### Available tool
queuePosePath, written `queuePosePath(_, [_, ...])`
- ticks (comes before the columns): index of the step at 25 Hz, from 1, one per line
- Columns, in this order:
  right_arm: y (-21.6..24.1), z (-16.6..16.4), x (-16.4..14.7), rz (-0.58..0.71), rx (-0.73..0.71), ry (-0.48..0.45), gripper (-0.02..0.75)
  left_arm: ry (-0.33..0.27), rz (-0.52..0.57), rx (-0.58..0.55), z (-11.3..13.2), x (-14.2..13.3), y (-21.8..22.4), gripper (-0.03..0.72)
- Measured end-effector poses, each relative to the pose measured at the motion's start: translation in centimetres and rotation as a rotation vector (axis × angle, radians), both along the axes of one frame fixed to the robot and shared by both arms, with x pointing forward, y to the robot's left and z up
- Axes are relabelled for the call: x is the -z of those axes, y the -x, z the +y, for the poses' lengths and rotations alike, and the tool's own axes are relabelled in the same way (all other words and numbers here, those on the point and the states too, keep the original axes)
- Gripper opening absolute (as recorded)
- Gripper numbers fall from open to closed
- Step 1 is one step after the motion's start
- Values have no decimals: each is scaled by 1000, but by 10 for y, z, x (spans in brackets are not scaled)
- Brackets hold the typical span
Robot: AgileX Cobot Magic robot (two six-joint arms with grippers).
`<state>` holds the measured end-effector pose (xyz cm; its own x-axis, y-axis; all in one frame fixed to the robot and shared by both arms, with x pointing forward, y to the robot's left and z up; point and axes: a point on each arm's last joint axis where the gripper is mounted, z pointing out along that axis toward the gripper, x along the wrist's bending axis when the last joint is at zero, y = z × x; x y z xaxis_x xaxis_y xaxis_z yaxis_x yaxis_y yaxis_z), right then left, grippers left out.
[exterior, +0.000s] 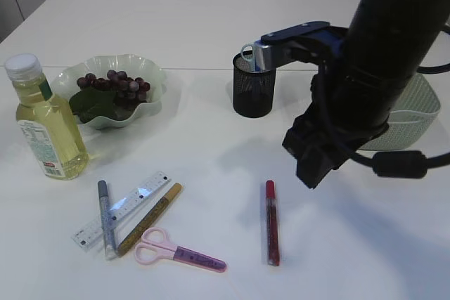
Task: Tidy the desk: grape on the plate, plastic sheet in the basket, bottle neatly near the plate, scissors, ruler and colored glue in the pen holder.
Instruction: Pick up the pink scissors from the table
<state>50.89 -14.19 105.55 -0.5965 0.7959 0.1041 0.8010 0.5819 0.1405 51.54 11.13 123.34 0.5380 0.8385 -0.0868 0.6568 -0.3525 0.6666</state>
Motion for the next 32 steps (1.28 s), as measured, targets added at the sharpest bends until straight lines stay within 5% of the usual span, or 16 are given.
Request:
queuePosePath(8, [28, 43, -3, -26, -276, -5, 366, 76, -97, -9, 37, -41, 55, 328])
queuePosePath(19, [24, 82, 27, -79, -505, -60, 366, 68, -53, -5, 74, -20, 114, 327])
queuePosePath(32, [-8, 130, 79, -5, -617, -35, 366, 49, -53, -15, 82, -14, 123, 310])
